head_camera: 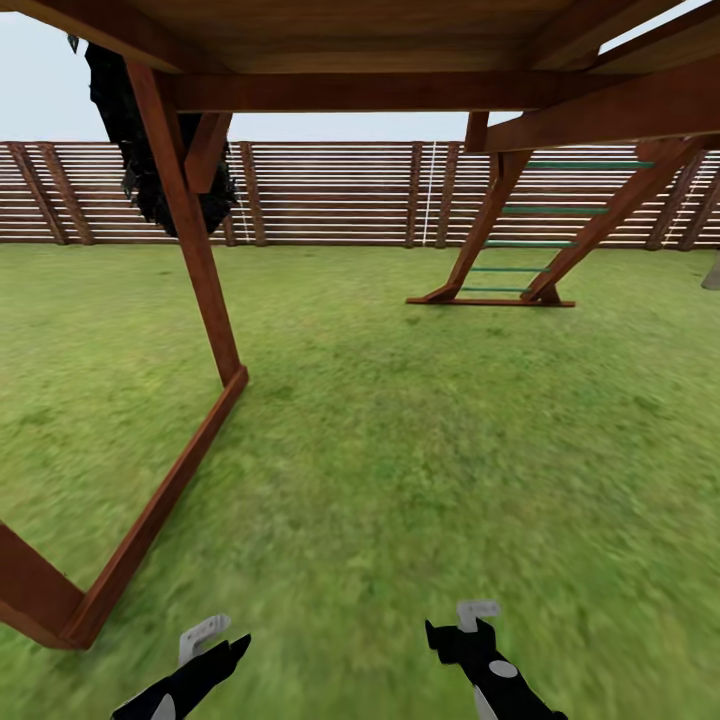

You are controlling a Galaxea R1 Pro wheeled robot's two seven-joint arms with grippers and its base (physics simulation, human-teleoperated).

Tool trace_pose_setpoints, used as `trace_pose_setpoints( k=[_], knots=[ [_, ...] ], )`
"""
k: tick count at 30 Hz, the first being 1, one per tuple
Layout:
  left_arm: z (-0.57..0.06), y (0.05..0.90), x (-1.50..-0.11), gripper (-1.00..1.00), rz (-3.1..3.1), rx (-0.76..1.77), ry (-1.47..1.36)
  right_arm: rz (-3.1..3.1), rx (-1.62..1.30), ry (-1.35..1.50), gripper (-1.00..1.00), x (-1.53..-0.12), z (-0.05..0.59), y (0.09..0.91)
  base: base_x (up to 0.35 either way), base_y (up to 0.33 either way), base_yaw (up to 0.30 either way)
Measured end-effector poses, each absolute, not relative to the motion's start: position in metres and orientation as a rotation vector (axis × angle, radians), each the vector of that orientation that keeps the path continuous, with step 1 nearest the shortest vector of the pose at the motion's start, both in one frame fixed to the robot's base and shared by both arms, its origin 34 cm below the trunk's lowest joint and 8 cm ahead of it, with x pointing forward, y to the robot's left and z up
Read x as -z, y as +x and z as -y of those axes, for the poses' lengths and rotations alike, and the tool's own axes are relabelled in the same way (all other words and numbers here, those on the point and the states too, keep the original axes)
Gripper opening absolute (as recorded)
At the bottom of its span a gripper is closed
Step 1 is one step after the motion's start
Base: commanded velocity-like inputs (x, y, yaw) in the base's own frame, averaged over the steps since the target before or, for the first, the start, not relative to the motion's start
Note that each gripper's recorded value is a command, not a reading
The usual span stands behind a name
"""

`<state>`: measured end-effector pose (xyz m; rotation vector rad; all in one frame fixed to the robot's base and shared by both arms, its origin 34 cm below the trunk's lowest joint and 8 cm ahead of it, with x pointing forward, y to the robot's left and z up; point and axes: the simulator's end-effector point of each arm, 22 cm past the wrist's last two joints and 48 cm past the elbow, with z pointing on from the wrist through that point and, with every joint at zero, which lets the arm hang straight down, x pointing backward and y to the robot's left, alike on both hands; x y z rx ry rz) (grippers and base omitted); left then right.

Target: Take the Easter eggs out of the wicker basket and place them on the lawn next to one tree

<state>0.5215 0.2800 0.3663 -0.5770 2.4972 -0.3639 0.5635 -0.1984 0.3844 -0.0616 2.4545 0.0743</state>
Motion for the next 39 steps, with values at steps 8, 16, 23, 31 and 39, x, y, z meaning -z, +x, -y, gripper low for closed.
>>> trace_pose_setpoints(
  k=[8, 16, 23, 31, 39],
  knots=[
    [-0.2797, 0.5215, -0.3663, 1.0, -2.497, 0.364, -0.577, -2.456, -0.075, -0.06, 1.0, -0.3842, 0.1985, 0.5633, 0.314, -0.104, 0.001],
    [-0.2797, 0.5214, -0.3662, 1.0, -2.497, 0.365, -0.578, -2.456, -0.075, -0.06, 1.0, -0.3842, 0.1986, 0.5632, 0.314, -0.104, 0.0],
    [-0.2803, 0.5214, -0.3663, 1.0, -2.497, 0.364, -0.578, -2.459, -0.075, -0.06, 1.0, -0.3836, 0.1984, 0.5625, 0.314, -0.104, 0.0],
    [-0.2803, 0.5215, -0.3663, 1.0, -2.497, 0.364, -0.578, -2.459, -0.075, -0.06, 1.0, -0.3835, 0.1986, 0.5624, 0.314, -0.104, 0.0],
    [-0.2809, 0.5215, -0.3663, 1.0, -2.497, 0.363, -0.578, -2.459, -0.075, -0.059, 1.0, -0.3835, 0.1984, 0.5624, 0.314, -0.104, 0.0]
  ],
)
